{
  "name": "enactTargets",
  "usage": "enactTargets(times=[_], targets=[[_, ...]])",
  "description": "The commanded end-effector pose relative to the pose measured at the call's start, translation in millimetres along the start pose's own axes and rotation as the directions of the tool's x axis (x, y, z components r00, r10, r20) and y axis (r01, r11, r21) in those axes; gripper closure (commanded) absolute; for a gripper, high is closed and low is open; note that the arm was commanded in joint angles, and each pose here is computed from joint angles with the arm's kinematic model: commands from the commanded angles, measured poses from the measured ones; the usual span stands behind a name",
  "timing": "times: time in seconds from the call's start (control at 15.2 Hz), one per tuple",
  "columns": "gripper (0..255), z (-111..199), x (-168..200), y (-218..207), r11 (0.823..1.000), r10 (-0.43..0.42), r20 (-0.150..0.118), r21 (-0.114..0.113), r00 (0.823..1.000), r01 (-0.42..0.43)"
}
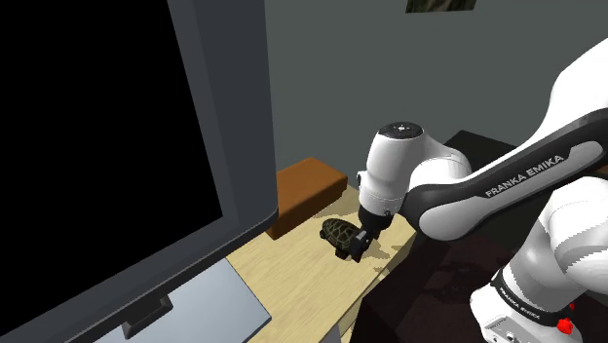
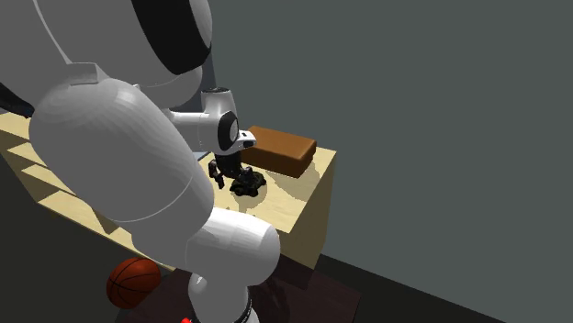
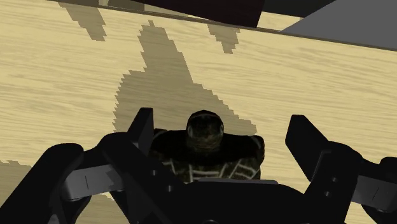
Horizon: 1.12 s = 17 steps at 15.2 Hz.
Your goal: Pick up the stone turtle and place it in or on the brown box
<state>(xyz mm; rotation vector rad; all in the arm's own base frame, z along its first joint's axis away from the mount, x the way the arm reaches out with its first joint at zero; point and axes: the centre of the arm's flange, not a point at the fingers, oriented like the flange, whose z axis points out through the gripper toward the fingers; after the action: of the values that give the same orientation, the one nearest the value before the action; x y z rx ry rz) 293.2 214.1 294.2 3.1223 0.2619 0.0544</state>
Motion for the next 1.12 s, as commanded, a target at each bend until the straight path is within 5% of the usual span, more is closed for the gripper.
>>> enactTargets(times=[0.0,0.13,0.2,1.06], targets=[[0,0,0,0,1.0,0.0,0.0,0.0,1.0,0.0],[0,0,0,0,1.0,0.0,0.0,0.0,1.0,0.0],[255,0,0,0,1.0,0.0,0.0,0.0,1.0,0.0],[255,-21,1,0,1.0,0.0,0.0,0.0,1.0,0.0]])
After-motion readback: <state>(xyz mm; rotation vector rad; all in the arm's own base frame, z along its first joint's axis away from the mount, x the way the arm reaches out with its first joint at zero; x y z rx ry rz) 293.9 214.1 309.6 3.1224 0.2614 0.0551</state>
